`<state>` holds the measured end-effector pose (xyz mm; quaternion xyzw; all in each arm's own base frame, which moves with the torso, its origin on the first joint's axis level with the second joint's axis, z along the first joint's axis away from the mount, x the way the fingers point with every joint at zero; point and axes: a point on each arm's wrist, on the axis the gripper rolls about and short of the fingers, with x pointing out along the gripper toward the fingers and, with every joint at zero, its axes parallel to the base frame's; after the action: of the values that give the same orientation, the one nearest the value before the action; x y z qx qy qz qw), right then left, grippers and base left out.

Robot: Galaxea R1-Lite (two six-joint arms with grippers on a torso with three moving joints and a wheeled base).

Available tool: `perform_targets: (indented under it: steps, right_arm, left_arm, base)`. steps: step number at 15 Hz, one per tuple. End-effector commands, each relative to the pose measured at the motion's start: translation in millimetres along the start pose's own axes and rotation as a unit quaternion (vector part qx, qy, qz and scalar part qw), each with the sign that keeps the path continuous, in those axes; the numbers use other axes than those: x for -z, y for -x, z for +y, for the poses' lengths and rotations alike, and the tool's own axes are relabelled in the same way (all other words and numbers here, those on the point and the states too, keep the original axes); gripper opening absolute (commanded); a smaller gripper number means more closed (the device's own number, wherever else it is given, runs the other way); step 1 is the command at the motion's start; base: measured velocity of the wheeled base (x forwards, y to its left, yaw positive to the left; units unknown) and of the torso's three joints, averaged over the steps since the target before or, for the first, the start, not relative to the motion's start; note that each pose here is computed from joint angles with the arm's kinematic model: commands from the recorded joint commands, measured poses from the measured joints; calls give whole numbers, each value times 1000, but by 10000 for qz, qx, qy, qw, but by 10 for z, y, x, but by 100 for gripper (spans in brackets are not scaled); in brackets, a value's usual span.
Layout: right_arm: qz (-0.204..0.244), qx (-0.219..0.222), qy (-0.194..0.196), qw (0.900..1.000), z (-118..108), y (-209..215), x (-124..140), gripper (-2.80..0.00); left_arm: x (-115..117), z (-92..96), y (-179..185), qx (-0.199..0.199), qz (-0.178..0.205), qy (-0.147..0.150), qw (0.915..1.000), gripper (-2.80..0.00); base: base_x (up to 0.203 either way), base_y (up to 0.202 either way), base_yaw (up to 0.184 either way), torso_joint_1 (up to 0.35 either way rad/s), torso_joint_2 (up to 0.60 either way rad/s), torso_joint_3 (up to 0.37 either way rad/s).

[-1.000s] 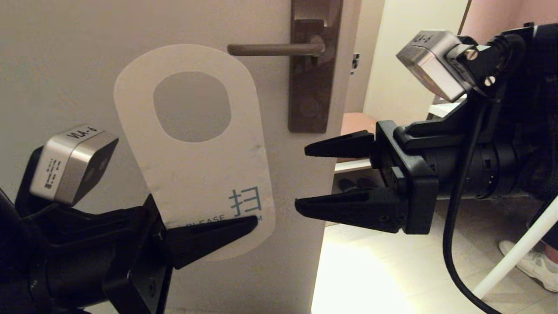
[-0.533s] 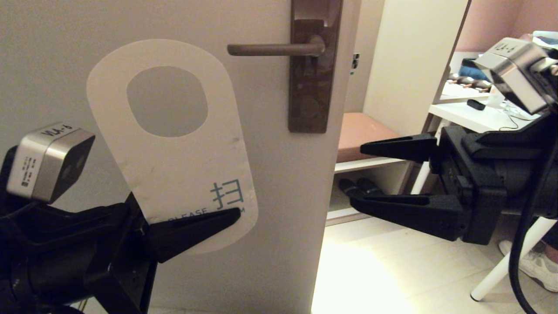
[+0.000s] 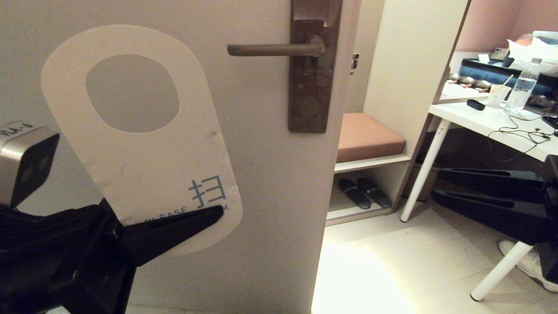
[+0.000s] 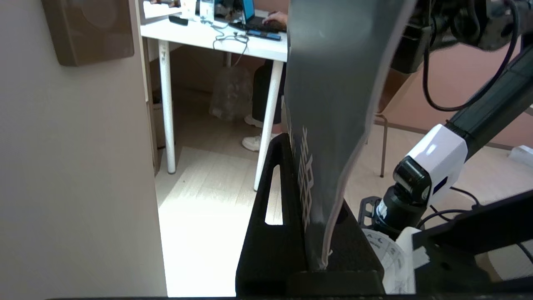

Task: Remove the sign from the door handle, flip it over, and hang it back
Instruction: Hang the sign back with the other side facing out

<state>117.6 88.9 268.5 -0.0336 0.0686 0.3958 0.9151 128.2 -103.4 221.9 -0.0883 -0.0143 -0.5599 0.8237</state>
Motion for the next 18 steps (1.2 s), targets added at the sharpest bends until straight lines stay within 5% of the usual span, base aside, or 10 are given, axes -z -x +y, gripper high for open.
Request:
perform_targets:
  steps: [1,8,12,16,18]
  right_arm:
    - [-215,476,33,9986,21,206,19,-280]
    - [18,2215,-1,9752,42,608,583,-280]
    - [307,3449,44,9381,3,661,781,-280]
    - [699,4142,38,9075,-59,669,969,-280]
    - [930,4596,-8,8833,-116,677,1060,-280]
  left_arm:
    - [-37,-45,54,40,-113,-69,9999,-280]
    - [-25,-41,52,36,-93,-63,9999,-280]
    - [61,-40,106,-37,22,13,10000,-280]
    - [91,-78,190,-65,8,5,10000,-280]
    - [98,-91,207,-55,6,9,10000,-280]
  base:
    - [0,0,0,0,0,0]
    - [0,0,0,0,0,0]
    - [0,0,0,0,0,0]
    - [0,0,0,0,0,0]
    - [0,0,0,0,0,0]
